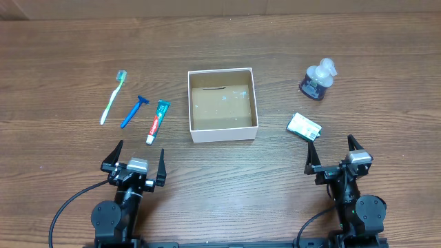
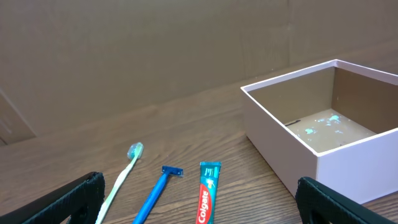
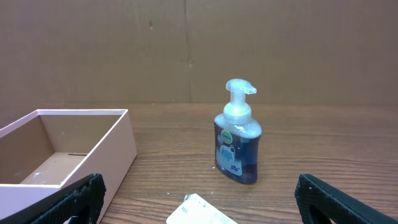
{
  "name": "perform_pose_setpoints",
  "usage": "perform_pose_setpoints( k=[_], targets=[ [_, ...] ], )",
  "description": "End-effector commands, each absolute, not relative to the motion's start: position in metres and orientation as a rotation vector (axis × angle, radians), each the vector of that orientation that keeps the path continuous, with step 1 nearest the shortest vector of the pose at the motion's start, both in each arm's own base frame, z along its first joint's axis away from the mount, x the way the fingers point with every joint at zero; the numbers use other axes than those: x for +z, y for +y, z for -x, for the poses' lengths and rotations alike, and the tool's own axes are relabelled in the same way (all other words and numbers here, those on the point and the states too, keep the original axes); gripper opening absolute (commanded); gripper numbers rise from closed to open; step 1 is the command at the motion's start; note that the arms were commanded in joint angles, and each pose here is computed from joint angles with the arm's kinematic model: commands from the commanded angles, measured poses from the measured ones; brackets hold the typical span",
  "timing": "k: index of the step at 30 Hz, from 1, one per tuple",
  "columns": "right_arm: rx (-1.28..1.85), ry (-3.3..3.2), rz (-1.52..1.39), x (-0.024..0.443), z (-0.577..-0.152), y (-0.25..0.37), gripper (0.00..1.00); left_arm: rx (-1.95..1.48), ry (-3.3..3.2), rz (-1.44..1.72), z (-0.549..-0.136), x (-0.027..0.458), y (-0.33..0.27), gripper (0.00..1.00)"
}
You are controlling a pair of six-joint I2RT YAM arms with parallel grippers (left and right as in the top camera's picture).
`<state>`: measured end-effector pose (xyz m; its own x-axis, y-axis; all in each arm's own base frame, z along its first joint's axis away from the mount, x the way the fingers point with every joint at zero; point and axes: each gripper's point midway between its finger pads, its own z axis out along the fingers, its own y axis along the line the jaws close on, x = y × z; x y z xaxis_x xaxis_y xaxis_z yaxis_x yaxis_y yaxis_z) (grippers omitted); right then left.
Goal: Pack container
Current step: 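Move the right gripper over the blue foam soap bottle and grasp it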
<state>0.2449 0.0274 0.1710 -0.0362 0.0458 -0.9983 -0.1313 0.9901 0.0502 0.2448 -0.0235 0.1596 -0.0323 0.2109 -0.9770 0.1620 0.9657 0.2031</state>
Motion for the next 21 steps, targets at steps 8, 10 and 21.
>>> perform_pose_setpoints(
  k=[8,10,21],
  targets=[
    [0.408,1.519,0.153,0.237,-0.223,0.064,1.0,0.051,1.603,-0.287,-0.245,0.16,-0.022,1.0],
    [0.401,1.552,0.159,0.256,-0.222,0.064,1.0,0.051,1.603,-0.287,-0.245,0.16,-0.022,1.0],
    [0.343,2.015,0.225,0.37,-0.288,0.068,1.0,0.051,1.603,-0.287,-0.245,0.16,-0.022,1.0]
  ],
)
